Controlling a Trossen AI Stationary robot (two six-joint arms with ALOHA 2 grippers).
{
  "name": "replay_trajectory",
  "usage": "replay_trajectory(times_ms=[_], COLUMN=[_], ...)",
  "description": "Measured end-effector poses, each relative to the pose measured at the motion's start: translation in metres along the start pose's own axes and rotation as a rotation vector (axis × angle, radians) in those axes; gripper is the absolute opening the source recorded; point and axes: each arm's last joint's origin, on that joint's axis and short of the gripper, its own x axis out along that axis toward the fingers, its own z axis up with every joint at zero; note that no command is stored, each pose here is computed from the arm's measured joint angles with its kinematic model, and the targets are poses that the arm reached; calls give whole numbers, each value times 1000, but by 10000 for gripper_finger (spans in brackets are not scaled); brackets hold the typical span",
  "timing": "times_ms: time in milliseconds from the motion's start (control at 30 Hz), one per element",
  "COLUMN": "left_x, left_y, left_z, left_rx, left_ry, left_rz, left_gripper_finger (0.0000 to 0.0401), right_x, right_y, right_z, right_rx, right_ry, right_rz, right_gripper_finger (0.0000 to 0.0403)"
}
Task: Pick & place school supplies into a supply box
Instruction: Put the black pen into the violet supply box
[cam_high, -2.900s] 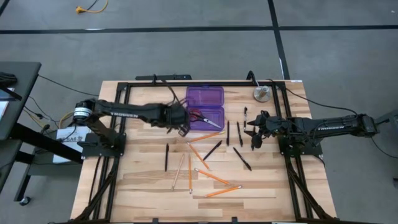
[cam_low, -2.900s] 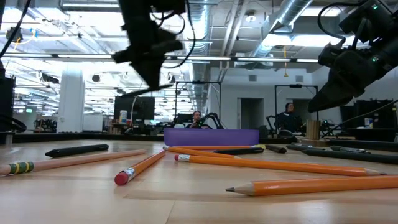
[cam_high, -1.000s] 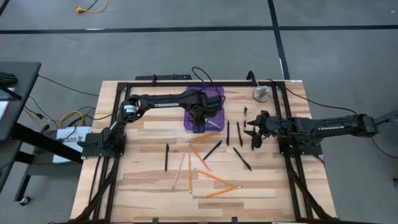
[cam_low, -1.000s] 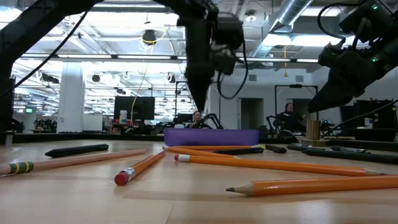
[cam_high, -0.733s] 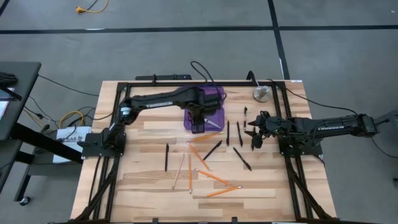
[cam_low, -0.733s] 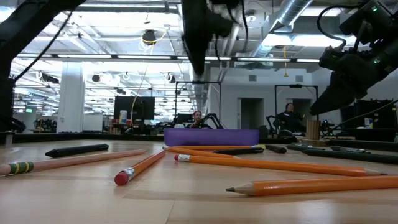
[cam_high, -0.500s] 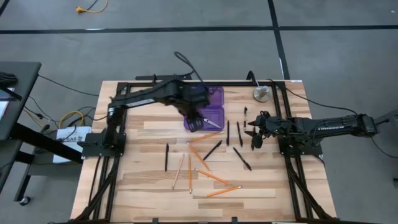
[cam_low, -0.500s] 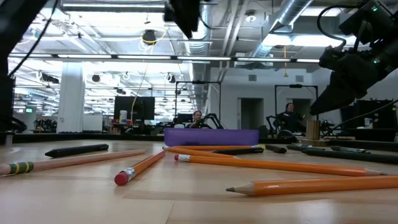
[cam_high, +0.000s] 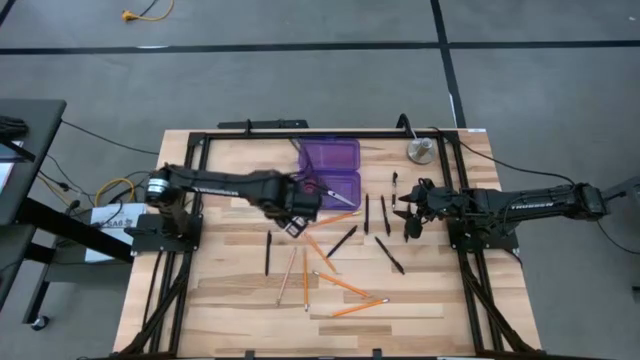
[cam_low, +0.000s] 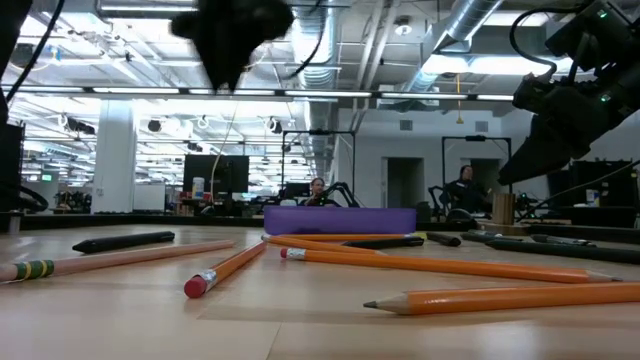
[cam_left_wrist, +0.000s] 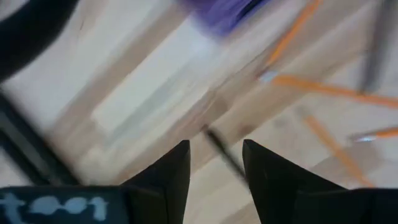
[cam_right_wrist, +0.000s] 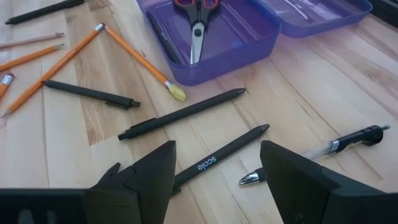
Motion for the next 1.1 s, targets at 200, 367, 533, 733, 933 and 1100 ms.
replay_trajectory(times_ms=[200, 367, 533, 733, 933, 1100], left_x=[57, 85, 91, 105, 110, 116], left_y=[-4, 15, 31, 31, 26, 18], left_z=[-25, -47, -61, -72, -79, -82], left_rx=[-144, -307, -405, -445, -452, -447], left_ry=[52, 72, 73, 110, 109, 114], left_rz=[-234, -242, -251, -254, -270, -276], left_gripper_finger=[137, 137, 137, 137, 137, 137], right_x=[0, 0, 0, 0, 0, 0], right_y=[0, 0, 0, 0, 0, 0], right_z=[0, 0, 0, 0, 0, 0], right_rx=[0, 0, 0, 0, 0, 0], right_ry=[0, 0, 1, 1, 0, 0], right_rz=[0, 0, 2, 2, 2, 2], right_gripper_finger=[230, 230, 230, 230, 230, 230])
